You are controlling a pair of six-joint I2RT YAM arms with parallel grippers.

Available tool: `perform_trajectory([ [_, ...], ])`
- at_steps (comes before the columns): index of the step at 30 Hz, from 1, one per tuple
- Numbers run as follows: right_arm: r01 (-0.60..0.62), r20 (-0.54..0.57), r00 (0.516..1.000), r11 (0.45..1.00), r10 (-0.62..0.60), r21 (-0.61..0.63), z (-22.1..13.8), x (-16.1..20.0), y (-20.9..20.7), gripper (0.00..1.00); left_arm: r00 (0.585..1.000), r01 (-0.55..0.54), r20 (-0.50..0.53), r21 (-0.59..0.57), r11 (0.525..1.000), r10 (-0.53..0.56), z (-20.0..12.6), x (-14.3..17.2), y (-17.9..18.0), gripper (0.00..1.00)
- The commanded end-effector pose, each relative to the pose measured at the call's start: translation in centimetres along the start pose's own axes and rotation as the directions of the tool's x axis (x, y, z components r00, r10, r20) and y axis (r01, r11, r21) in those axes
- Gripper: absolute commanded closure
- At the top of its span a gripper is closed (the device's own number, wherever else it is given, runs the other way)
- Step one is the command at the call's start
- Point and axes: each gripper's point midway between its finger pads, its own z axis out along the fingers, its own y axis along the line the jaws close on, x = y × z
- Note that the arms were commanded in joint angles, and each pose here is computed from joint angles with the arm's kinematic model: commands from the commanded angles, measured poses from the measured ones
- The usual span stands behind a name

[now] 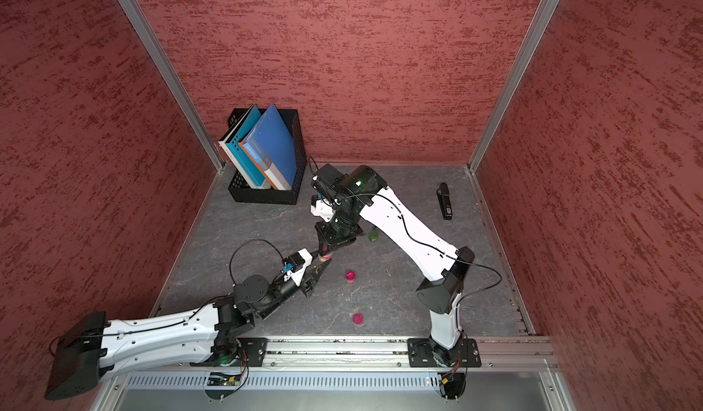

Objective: Close the paint jar lid
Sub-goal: Close the lid on the paint jar.

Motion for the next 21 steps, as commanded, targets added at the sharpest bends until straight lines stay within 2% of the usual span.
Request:
perform_trajectory([
  [1,-0.037,-0.106,0.993,0.997,0.044,0.066,-0.3,3.0,-1.5,0.7,0.994,0.033,0.107,-0.012,0.999,-0.032,0.2,-3.8,0.2,0.82],
  [4,-0.046,-0.098,0.994,0.995,0.055,0.091,-0.1,2.9,-1.9,0.7,0.997,0.036,0.075,-0.043,0.998,-0.033,0.8,-3.2,0.5,0.82],
  [10,-0.097,-0.052,0.993,0.991,0.103,0.097,0.8,2.4,-2.5,0.7,0.993,0.081,0.09,-0.081,0.993,-0.073,1.6,-3.5,1.1,0.83],
  [21,-0.187,0.007,0.982,0.975,0.189,-0.121,3.6,1.7,-0.3,0.7,0.98,0.071,0.192,-0.082,0.994,-0.054,1.3,-5.8,1.3,0.83],
])
